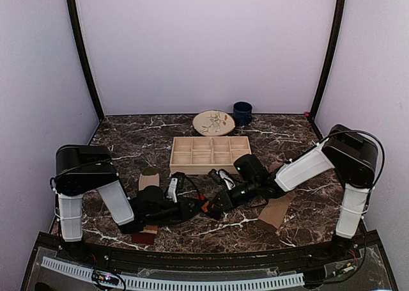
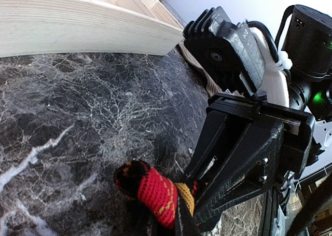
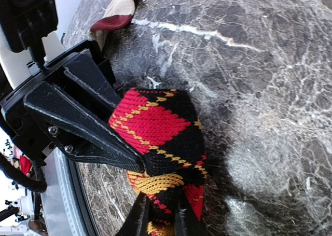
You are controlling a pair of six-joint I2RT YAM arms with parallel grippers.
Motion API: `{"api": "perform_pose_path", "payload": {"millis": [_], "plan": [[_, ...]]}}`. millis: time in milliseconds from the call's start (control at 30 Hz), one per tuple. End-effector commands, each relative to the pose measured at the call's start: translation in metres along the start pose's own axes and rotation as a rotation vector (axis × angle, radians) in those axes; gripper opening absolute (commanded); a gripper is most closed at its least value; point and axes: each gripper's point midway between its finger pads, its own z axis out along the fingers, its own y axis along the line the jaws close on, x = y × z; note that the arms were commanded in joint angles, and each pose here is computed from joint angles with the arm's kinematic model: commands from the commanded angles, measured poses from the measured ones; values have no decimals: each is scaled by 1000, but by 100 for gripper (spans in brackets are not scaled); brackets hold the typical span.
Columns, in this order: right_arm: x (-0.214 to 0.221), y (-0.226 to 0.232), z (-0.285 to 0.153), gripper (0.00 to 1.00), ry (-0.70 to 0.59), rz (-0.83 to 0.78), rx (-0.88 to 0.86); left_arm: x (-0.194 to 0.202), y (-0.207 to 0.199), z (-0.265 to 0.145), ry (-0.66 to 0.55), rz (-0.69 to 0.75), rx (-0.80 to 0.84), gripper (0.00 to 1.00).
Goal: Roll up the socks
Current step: Pass from the right arm to the left
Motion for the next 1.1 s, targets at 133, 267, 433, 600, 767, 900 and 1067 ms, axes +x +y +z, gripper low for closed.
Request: {"api": "perform_pose_path", "payload": {"millis": [133, 267, 433, 600, 767, 900, 1067], "plan": [[12, -29, -6, 31, 17, 3, 184, 125, 105, -37, 496, 68, -412, 0], [6, -29, -16, 35, -18, -9, 222, 114, 115, -44, 490, 138, -486, 0], [-2, -25, -26, 38, -58, -26, 246, 104, 121, -45, 484, 182, -525, 0], [-10, -25, -38, 39, -101, -47, 296, 97, 124, -45, 494, 224, -541, 0], [-17, -25, -51, 41, -147, -62, 343, 92, 129, -49, 510, 251, -566, 0], [-23, -23, -60, 41, -176, -106, 402, 90, 131, -49, 536, 275, -588, 0], [-31, -5, -72, 41, -219, -224, 522, 88, 131, -47, 553, 281, -598, 0]]}}
